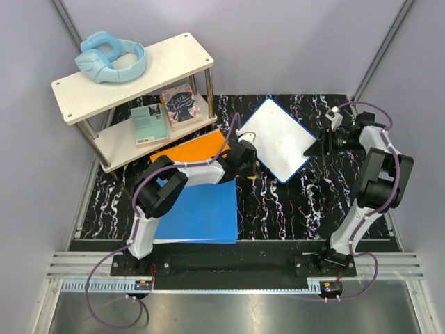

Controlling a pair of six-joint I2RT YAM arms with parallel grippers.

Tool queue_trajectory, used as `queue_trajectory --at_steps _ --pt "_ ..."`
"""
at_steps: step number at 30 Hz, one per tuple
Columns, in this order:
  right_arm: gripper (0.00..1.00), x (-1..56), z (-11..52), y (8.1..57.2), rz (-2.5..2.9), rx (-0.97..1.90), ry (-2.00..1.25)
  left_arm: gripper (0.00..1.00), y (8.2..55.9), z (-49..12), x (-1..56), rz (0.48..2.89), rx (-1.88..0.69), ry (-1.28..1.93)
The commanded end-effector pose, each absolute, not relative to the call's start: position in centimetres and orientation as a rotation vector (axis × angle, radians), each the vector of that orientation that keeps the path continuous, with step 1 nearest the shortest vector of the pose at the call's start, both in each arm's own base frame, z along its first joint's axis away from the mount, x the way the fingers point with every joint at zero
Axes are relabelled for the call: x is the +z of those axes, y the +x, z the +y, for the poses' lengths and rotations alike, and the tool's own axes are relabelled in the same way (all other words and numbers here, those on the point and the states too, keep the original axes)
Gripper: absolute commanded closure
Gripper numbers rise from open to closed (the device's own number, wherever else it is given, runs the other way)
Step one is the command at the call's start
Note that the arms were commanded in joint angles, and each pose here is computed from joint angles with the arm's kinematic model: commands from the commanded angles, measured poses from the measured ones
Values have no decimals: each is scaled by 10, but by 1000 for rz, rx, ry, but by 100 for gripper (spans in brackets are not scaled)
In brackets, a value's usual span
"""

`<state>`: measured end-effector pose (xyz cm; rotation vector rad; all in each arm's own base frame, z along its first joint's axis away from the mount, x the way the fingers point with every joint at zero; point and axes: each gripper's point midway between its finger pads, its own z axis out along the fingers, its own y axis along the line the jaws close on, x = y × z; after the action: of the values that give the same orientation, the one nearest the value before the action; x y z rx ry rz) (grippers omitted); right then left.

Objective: Erase the whiteboard

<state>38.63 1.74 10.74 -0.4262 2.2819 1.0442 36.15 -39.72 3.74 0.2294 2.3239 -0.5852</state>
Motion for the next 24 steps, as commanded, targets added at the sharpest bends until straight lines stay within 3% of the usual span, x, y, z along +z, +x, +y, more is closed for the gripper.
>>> queue_trajectory --at_steps 1,3,10,11,14,16,24 --pt "26 134 11 398 2224 931 -434 100 352 -381 56 2309 -553 220" --pt "0 139 10 397 2222 916 -426 100 348 -379 57 2314 -563 221" --pt "0 149 -1 388 2250 813 -365 62 322 -365 59 2374 -587 235" --pt "0 154 -4 386 2255 773 -359 50 319 -367 61 2375 -603 250" --pt "0 159 -8 374 2284 697 -323 34 310 -368 66 2387 -620 281" --pt "0 159 -8 362 2305 673 -298 2 307 -365 74 2377 -617 293" --pt "0 223 4 325 2190 557 -291 1 292 -354 130 2269 -694 325"
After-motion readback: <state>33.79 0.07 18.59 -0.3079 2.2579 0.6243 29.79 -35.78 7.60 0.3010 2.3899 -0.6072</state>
